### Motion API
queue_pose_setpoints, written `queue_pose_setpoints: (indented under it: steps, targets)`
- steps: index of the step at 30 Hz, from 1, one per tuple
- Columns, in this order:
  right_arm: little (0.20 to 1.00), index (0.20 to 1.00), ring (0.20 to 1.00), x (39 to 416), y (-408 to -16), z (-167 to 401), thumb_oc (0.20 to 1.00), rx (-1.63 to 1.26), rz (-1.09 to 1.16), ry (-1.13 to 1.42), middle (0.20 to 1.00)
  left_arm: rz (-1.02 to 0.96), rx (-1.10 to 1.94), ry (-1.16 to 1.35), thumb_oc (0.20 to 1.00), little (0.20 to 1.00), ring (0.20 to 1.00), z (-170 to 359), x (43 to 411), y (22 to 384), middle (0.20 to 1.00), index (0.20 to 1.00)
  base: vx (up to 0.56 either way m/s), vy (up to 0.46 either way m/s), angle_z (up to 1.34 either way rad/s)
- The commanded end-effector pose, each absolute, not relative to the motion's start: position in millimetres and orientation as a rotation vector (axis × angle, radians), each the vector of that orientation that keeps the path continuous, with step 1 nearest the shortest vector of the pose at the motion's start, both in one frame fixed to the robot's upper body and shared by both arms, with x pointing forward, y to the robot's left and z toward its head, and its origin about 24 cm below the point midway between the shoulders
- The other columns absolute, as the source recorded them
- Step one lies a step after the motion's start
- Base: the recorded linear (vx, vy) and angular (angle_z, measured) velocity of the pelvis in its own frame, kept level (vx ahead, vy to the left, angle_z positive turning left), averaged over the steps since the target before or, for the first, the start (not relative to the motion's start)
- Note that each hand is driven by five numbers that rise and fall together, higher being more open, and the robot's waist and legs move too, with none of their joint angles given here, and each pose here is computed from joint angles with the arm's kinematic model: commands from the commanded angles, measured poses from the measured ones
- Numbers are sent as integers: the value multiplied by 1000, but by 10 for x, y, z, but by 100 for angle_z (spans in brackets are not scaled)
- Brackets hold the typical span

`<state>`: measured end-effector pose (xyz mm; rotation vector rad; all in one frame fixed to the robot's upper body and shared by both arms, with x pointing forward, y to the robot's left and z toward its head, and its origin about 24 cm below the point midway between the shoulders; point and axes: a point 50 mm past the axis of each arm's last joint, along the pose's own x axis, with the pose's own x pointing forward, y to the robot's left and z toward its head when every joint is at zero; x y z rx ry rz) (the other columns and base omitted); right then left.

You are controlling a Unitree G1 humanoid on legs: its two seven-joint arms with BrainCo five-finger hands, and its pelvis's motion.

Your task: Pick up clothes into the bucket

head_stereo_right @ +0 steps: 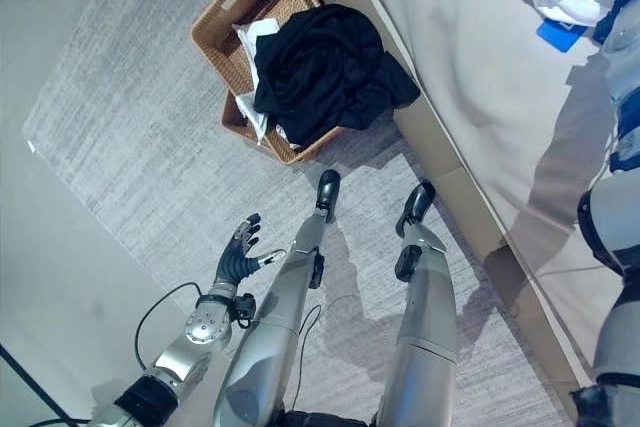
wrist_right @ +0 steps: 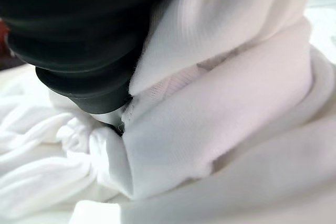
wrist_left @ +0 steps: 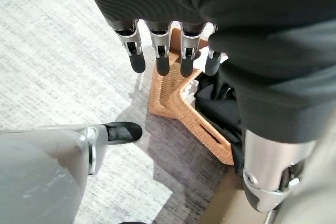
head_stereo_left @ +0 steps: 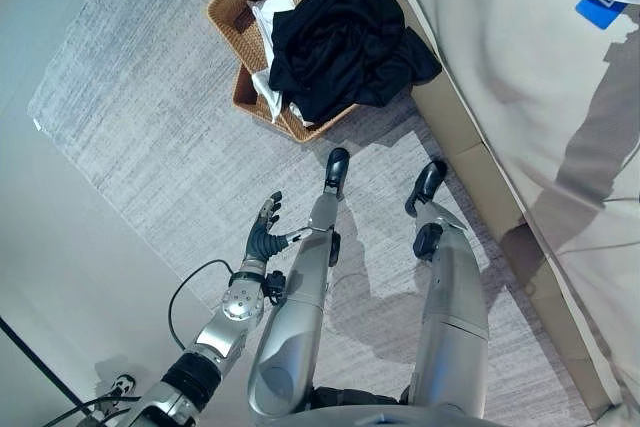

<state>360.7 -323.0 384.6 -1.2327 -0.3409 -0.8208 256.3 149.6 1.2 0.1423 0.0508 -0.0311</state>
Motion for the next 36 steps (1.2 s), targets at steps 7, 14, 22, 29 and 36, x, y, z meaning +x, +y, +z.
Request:
queue_pose_setpoints:
  steps: [7, 14, 22, 29, 36]
  targets:
    - [200, 200, 200, 3475, -3031, 4155, 200, -1191, -828, -608, 200, 25, 214, -39, 1000, 1000, 1000, 175, 2587, 1794, 1000, 1000, -19, 41, -4]
    - [200, 200, 200, 3398, -2532, 4296, 200, -1169, -653, -878, 200, -78, 234, -281, 1000, 1000, 1000, 772, 2741, 1826, 1000, 1000, -13, 92, -17]
    - [200, 200, 200, 3375, -2293, 3769, 200, -1094, -280, -882, 200, -220, 315, -542, 1000, 1000, 1000, 1504, 2837, 1751, 1000, 1000, 87, 24, -22]
    - [200, 200, 200, 3203, -2300, 3299, 200, -997, -74, -814, 200, -261, 284, -631, 1000, 1000, 1000, 1774, 2840, 1666, 1000, 1000, 77, 8, -12]
    - [200, 200, 200, 3126, -2101, 3029, 200, -908, 115, -772, 200, -354, 281, -606, 1000, 1000, 1000, 1793, 2952, 1448, 1000, 1000, 56, -9, -15]
